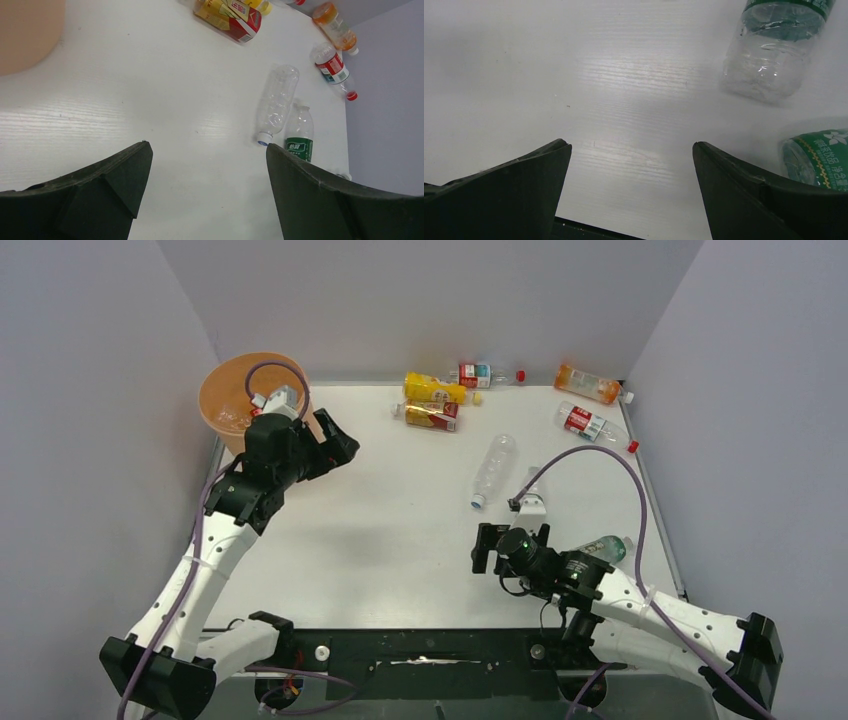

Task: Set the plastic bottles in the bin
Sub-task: Pick up the plastic bottle at the center of the board.

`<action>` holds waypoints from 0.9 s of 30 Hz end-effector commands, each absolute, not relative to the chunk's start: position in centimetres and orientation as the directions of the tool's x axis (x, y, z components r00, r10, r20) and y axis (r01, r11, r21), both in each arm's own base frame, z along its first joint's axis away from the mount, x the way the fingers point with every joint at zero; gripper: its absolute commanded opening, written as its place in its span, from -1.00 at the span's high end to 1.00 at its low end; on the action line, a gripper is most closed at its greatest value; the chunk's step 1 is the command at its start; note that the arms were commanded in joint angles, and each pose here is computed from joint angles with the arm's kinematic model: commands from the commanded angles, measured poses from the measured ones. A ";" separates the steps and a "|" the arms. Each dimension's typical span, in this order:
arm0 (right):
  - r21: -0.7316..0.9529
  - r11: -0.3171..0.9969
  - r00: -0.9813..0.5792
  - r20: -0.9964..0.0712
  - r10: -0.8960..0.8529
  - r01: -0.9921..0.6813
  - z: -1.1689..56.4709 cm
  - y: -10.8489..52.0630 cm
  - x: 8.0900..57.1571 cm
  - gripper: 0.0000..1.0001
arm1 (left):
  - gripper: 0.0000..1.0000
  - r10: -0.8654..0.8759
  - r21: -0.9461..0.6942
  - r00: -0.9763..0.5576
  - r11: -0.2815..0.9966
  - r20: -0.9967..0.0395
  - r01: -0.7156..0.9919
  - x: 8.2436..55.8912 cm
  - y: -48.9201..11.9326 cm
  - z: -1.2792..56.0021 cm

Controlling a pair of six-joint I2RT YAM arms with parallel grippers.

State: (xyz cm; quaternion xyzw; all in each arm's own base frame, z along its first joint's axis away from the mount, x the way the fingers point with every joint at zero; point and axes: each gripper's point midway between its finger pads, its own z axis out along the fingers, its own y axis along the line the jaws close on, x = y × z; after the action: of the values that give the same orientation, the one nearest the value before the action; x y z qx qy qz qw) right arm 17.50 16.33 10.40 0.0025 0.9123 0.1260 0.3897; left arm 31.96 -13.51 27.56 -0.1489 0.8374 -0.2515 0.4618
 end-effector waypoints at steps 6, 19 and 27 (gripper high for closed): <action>0.286 0.941 -0.644 -0.758 0.106 -0.180 13.3 19.2 19.0 -0.95 | -0.70 -0.507 -0.573 -0.481 0.819 -0.715 -0.011 31.3 -13.5 30.8; 0.223 0.974 -0.618 -0.770 0.156 -0.032 13.3 18.0 21.4 -0.96 | -0.71 -0.463 -0.594 -0.527 0.798 -0.712 0.101 29.7 -16.8 30.3; 0.160 0.936 -0.518 -0.797 0.310 0.314 14.1 10.5 23.5 -0.95 | -0.71 -0.394 -0.597 -0.590 0.779 -0.705 0.193 30.5 -20.9 28.4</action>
State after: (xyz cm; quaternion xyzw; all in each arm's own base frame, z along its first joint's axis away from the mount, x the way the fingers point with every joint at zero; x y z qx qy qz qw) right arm 22.19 14.25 11.75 0.0958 0.9035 0.0466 0.4151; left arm 29.64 -18.53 27.46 -0.0922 0.8462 -0.2911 0.4368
